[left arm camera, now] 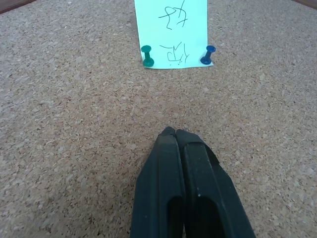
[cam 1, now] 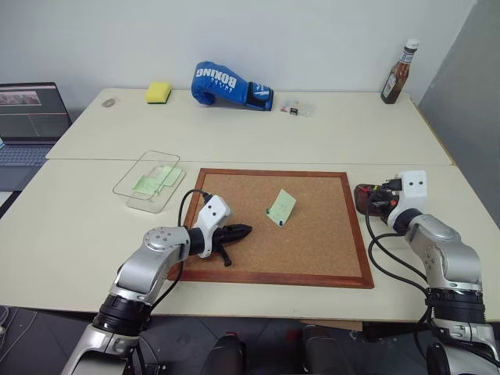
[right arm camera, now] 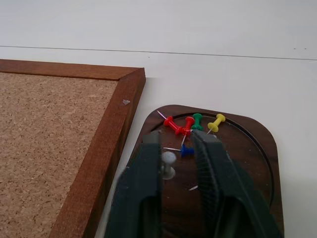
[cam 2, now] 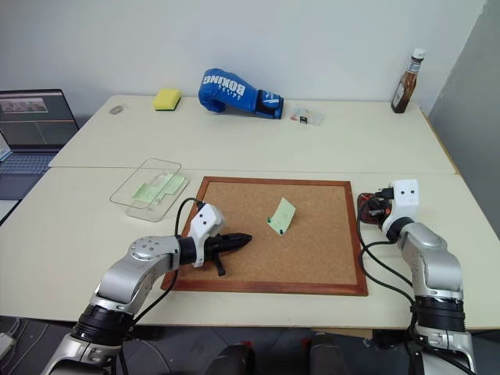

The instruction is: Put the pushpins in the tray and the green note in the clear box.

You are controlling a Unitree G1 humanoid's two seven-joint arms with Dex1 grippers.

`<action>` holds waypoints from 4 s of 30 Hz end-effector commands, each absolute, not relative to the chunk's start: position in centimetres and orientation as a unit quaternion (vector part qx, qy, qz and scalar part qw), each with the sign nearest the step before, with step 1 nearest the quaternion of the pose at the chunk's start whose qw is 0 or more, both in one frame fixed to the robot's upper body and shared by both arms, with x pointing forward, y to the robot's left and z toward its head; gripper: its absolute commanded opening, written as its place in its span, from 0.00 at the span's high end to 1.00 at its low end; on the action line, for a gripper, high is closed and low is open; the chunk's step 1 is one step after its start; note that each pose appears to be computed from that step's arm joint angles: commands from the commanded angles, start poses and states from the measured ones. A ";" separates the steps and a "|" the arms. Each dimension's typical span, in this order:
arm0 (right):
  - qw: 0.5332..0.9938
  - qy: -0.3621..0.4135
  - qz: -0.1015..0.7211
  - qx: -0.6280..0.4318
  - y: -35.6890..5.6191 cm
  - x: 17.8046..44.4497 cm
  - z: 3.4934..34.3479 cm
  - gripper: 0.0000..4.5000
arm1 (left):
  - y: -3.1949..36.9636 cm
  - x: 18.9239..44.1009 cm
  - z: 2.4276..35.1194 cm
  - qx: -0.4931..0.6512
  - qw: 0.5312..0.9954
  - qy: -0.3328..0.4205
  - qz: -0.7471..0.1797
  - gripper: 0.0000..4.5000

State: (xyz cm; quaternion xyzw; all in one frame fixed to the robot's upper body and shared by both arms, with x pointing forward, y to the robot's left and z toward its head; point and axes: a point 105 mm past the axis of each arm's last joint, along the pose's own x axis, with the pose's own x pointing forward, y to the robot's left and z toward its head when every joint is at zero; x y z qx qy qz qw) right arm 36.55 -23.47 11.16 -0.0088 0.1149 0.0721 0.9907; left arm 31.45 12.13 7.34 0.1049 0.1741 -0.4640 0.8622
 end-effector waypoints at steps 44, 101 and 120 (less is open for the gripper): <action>0.842 0.024 0.537 -0.040 -4.6 29.9 11.9 0.04 | 14.0 30.8 4.9 0.070 0.867 0.239 -0.431 1.00; 0.890 -0.037 0.453 0.019 -6.6 33.1 17.1 0.99 | 13.9 30.4 4.5 0.069 0.868 0.239 -0.430 1.00; 0.975 0.032 0.154 -0.156 -22.0 36.9 13.1 0.99 | 13.8 30.3 4.4 0.071 0.863 0.241 -0.439 1.00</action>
